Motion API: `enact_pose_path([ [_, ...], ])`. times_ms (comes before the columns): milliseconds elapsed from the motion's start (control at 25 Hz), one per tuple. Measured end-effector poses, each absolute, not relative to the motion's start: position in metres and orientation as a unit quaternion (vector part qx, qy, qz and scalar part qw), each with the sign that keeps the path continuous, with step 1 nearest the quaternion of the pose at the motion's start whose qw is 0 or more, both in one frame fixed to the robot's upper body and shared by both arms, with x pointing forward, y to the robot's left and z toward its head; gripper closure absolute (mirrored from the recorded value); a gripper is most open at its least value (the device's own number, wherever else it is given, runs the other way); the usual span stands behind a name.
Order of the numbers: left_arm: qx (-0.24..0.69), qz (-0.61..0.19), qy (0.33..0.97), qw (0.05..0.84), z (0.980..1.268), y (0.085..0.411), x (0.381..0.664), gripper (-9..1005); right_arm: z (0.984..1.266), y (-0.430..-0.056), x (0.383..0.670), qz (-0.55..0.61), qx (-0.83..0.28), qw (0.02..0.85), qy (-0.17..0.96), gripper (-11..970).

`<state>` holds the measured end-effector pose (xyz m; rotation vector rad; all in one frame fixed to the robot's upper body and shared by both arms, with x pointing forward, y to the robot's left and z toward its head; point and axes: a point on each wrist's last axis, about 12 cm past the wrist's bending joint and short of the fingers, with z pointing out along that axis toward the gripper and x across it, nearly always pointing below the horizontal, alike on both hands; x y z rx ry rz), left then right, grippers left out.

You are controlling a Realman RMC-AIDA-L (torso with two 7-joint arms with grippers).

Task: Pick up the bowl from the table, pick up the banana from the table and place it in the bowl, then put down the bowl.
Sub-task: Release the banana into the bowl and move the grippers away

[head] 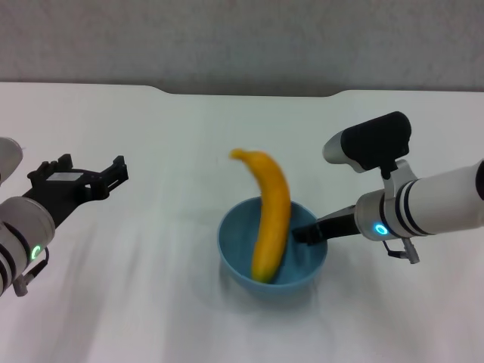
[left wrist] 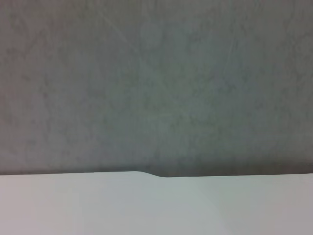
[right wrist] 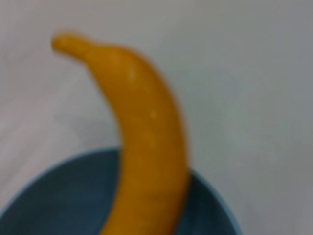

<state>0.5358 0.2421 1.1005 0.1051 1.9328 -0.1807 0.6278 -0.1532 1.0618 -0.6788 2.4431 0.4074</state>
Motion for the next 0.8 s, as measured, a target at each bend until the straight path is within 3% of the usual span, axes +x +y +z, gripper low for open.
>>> enact_pose_path([
  [360,0.032,-0.072,0.824,0.561,1.097,0.25,0.532,101,1.067,-0.142,0.618,0.172,-0.274,0.3,0.897,355],
  [800,0.024,-0.074,0.82,0.568,1.095,0.256,0.527,101,1.082,-0.164,0.608,0.162,-0.268,0.332,0.89,123],
])
